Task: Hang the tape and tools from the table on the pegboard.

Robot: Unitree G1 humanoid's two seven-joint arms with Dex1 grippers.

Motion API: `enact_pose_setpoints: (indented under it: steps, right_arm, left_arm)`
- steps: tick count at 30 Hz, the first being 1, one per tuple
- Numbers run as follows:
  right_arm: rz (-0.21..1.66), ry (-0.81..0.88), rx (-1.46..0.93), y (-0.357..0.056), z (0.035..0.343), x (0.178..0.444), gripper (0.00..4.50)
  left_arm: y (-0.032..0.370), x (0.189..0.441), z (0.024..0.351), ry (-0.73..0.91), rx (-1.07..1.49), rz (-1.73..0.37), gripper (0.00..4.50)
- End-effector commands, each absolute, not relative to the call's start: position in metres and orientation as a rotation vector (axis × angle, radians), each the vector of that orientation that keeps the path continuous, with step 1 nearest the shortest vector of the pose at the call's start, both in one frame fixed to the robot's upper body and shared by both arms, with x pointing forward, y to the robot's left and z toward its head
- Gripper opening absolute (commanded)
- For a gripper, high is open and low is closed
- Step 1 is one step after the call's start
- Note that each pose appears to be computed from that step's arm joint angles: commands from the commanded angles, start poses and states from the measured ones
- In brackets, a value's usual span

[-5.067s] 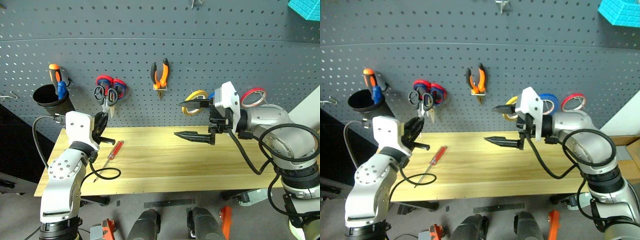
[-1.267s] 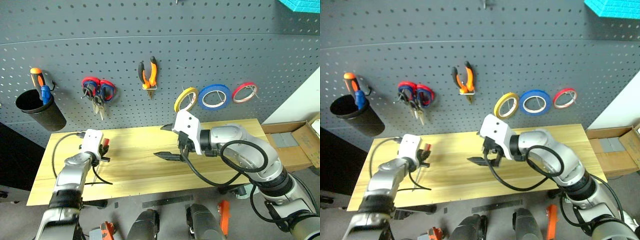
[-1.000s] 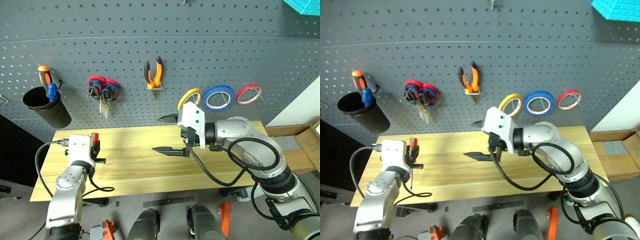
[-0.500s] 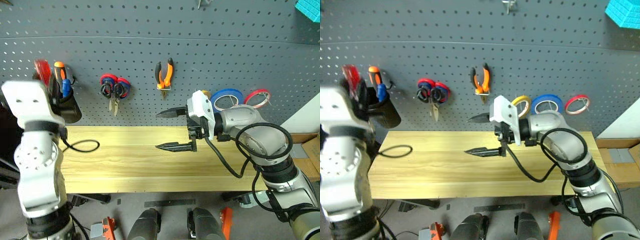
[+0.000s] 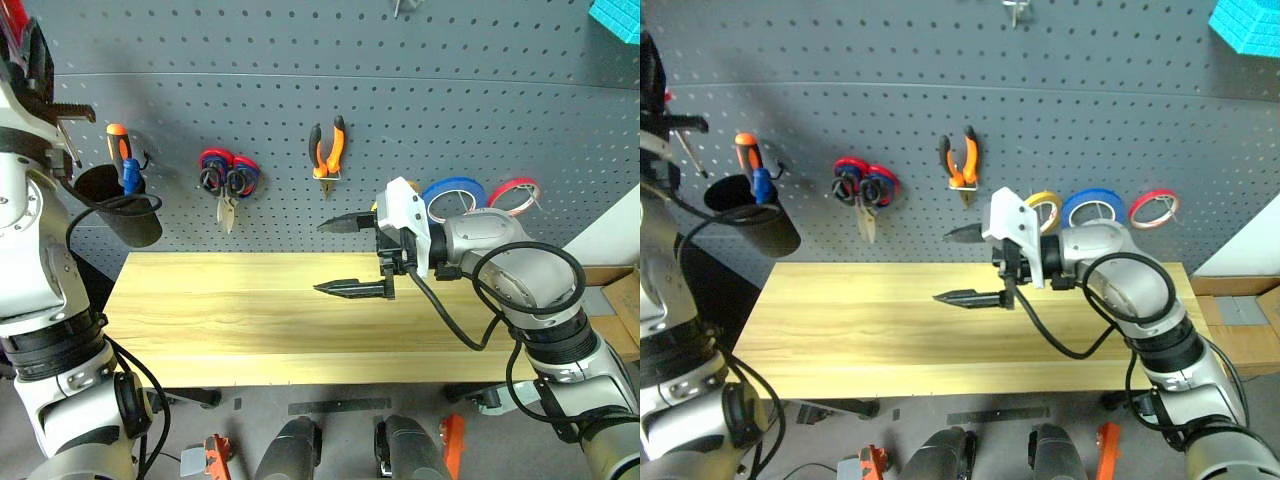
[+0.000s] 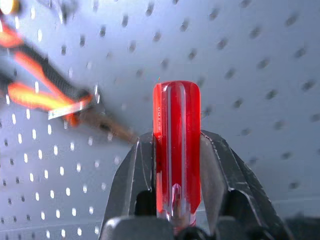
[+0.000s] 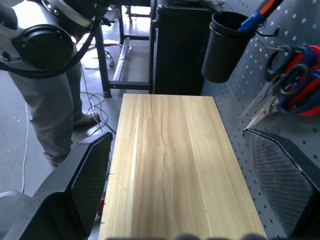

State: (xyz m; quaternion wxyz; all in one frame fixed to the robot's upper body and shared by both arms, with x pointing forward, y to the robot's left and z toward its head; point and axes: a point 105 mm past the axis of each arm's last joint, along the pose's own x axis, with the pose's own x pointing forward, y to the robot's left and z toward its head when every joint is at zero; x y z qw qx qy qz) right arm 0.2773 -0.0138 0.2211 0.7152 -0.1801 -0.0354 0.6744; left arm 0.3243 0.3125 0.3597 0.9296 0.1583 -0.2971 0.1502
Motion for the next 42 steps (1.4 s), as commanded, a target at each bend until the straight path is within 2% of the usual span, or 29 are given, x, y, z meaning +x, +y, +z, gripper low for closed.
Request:
enact_pose_setpoints:
  steps: [1, 4, 9, 15, 20, 36, 37, 42]
  right_arm:
    - [1.484, -0.135, -0.408, -0.016, 0.233, 0.273, 4.50]
    - [1.487, -0.140, -0.410, -0.015, 0.234, 0.272, 4.50]
    - [1.501, -0.143, -0.397, -0.014, 0.236, 0.270, 4.50]
    - [1.443, -0.138, -0.290, -0.013, 0.247, 0.276, 4.50]
    - [1.378, -0.133, -0.249, -0.015, 0.251, 0.285, 4.50]
    - [1.390, -0.152, -0.263, -0.014, 0.254, 0.283, 4.50]
    - [1.390, -0.151, -0.264, -0.014, 0.254, 0.283, 4.50]
    - [1.392, -0.148, -0.274, -0.015, 0.253, 0.283, 4.50]
  left_arm:
    - [0.317, 0.318, 0.369, -0.671, 0.351, 0.321, 0.83]
    - [0.324, 0.329, 0.349, -0.650, 0.323, 0.337, 0.83]
    - [0.316, 0.340, 0.338, -0.661, 0.316, 0.310, 0.83]
    - [0.324, 0.338, 0.320, -0.635, 0.296, 0.343, 0.83]
    - [0.327, 0.335, 0.317, -0.631, 0.296, 0.364, 0.83]
    - [0.327, 0.335, 0.309, -0.618, 0.289, 0.377, 0.83]
    - [0.326, 0.335, 0.308, -0.617, 0.289, 0.373, 1.54]
    - [0.323, 0.335, 0.307, -0.620, 0.286, 0.372, 3.24]
